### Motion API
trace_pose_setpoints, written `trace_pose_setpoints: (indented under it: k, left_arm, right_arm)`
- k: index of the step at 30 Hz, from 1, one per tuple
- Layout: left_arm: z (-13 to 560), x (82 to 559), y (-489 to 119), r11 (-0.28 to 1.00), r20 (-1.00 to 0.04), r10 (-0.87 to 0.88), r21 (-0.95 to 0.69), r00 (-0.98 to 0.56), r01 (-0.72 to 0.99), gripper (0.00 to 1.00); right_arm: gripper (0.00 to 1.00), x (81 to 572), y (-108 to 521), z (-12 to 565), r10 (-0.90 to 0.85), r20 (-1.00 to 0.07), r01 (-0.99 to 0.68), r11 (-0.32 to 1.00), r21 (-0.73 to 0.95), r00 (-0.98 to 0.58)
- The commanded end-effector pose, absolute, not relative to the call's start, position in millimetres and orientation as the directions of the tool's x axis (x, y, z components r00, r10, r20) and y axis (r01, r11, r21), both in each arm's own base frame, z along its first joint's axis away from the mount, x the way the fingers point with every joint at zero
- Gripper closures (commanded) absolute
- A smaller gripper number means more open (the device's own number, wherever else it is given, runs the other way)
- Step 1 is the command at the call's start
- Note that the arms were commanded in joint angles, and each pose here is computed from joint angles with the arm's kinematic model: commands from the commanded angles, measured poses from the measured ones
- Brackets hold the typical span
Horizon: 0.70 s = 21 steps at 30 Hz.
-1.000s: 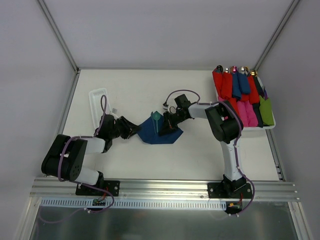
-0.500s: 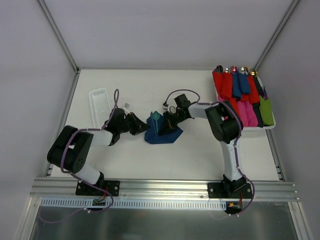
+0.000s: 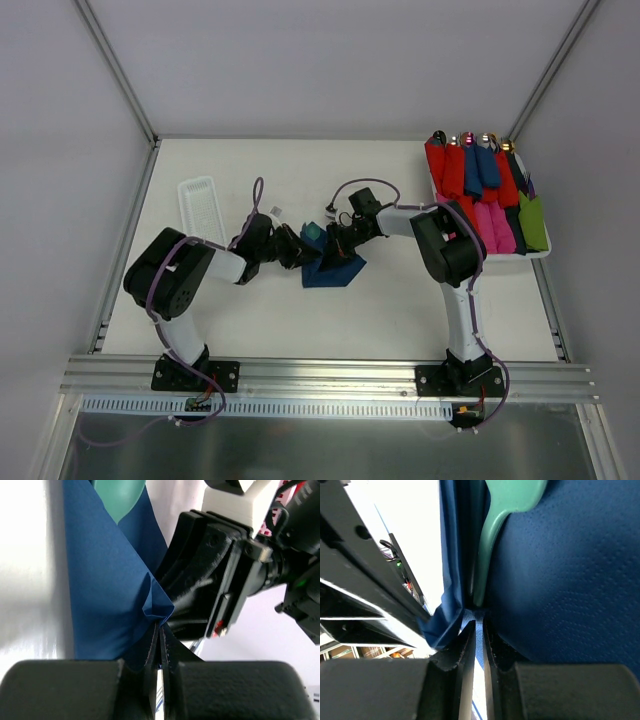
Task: Place the utensils on the paper napkin and roll it up
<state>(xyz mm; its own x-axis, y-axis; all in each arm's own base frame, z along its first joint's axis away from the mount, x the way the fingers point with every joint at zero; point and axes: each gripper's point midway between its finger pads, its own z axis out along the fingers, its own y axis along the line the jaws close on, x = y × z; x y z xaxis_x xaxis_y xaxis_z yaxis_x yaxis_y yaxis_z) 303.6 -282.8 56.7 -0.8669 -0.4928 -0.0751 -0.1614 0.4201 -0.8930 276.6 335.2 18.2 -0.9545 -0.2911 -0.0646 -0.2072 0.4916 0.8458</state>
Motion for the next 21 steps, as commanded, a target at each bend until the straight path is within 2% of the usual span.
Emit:
trace_pose_setpoints:
  k: [1,9,21]
  left_arm:
    - [74.3,315.1,-301.1,0.365,-0.085,-0.487,-0.924,-0.869,-0.115,1.00]
    - [48.3,308.4,-303.5,0.373,-0.035,-0.490,-0.912,-0.871,-0.173,1.00]
    - [-11.2,290.1,-289.7,0.409,0.110,-0.544,-0.831,-0.832,-0.377,1.00]
  right_arm:
    - [0.86,281.6,334.8,13.1,-0.292,-0.080,-0.227,0.516,0.826,-0.953]
    - [0.86,282.3,331.8,13.2,-0.285,-0.075,-0.219,0.517,0.827,-0.955]
    - [0.85,290.7,325.0,39.6,-0.266,-0.122,-0.241,0.480,0.843,-0.956]
